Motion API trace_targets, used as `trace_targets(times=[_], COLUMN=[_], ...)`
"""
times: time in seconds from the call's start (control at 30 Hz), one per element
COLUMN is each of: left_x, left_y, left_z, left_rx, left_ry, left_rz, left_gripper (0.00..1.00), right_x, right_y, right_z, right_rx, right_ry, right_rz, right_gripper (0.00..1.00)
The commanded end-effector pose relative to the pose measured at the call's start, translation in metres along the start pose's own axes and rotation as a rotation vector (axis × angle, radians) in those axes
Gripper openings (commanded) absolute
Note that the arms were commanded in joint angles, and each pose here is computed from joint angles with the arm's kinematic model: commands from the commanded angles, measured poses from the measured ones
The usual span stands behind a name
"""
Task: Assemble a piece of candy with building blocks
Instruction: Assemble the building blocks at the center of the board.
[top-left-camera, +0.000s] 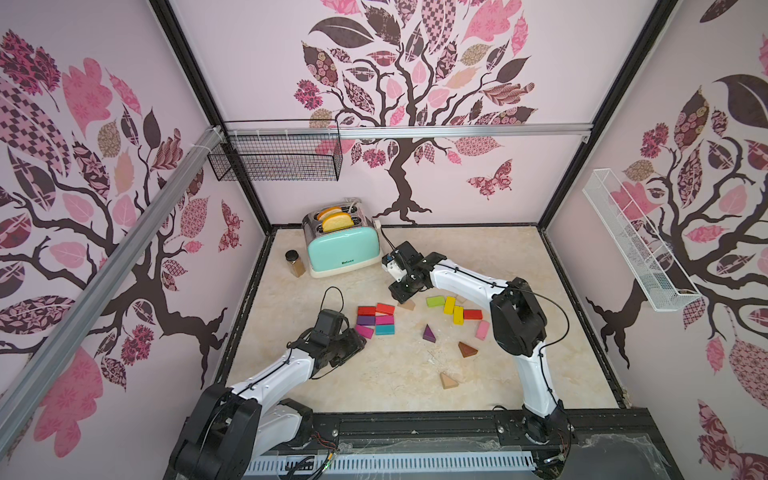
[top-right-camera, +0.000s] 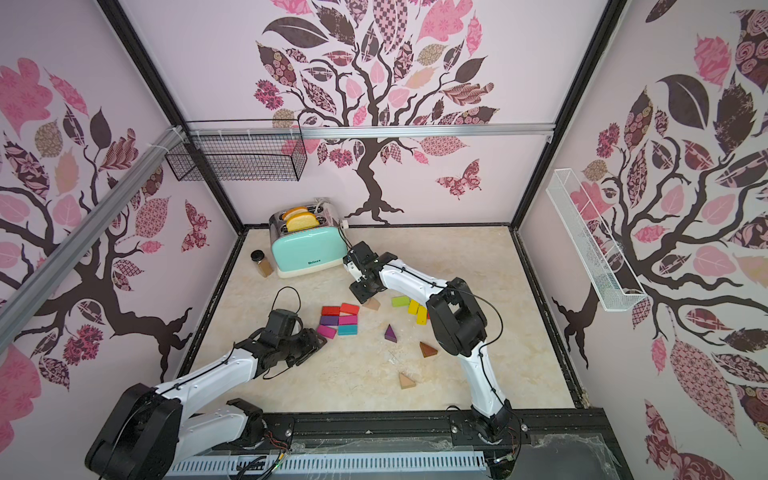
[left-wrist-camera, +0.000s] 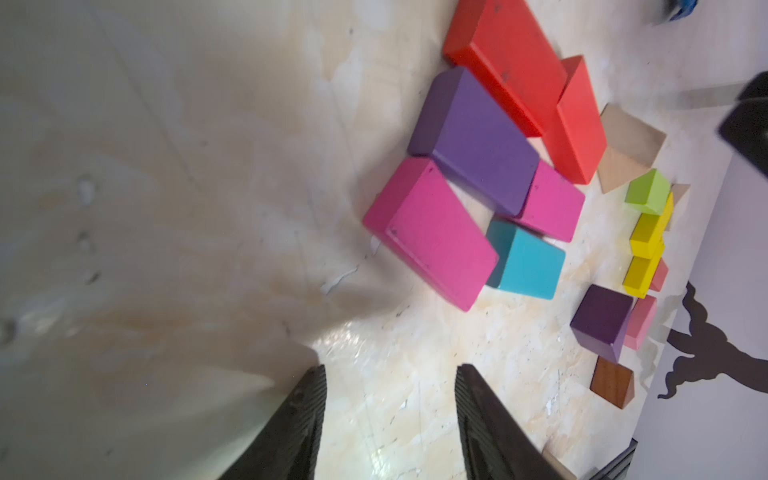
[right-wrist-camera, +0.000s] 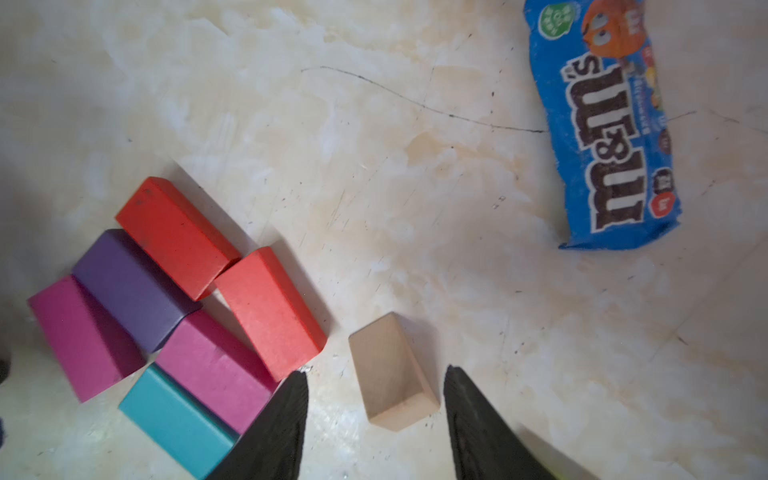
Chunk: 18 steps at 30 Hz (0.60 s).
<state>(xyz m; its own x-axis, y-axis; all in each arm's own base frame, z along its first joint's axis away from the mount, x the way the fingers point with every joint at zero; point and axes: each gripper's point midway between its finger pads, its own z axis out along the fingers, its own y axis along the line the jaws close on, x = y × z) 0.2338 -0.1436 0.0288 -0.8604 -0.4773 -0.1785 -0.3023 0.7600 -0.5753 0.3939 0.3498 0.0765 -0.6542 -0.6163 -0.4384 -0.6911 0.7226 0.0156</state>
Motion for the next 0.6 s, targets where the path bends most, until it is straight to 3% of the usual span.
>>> trace_targets(times=[0.0, 0.57], left_x=[0.001, -0.003], left_y=[-0.001, 0.001], left_z=[0.01, 0.031], left_rx=[0.016, 0.011], left_ry=[0.015, 0.021], left_rz=[-0.007, -0.019], left_gripper=[0.52, 0.49], right_x=[-0.015, -0.016], right_y=[-0.003, 0.022], right_z=[-0.006, 0.046], right_rx=[0.022, -0.052], right_ry=[-0.022, 0.009], right_rz=[-0.053, -0.212], right_gripper=[0.55, 0.55])
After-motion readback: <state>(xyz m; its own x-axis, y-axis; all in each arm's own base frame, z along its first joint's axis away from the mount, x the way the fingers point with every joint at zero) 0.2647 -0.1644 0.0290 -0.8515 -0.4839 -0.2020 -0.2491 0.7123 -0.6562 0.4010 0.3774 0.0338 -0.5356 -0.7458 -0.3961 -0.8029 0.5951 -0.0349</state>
